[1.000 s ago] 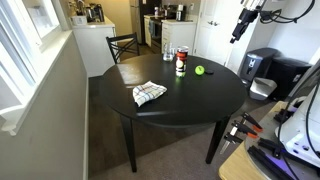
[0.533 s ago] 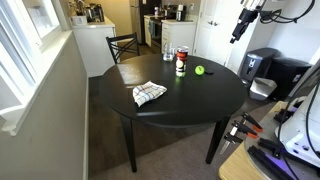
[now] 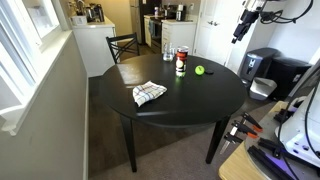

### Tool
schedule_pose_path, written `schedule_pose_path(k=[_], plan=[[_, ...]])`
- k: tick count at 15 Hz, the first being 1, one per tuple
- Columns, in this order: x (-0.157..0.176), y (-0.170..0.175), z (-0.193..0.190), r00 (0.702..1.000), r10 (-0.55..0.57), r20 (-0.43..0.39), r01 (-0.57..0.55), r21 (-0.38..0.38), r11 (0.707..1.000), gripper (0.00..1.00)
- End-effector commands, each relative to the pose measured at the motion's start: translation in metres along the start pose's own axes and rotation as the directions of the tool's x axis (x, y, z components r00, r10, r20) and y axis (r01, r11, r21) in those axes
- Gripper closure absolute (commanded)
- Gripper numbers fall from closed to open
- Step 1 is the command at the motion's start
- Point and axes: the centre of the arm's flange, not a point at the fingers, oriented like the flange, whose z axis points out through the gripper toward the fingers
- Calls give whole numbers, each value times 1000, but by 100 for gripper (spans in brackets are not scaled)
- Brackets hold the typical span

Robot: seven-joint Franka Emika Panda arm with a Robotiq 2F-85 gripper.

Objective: Put the green tennis ball inside the glass container

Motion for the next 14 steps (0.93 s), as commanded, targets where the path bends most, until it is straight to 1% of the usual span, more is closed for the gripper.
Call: schedule_pose_path(k=[1, 7, 14], plan=[[17, 31, 10, 997, 70, 15, -70, -22, 997, 0], [44, 46, 28, 992, 109, 56, -106, -63, 992, 0], [69, 47, 48, 987, 134, 87, -126, -96, 987, 0]])
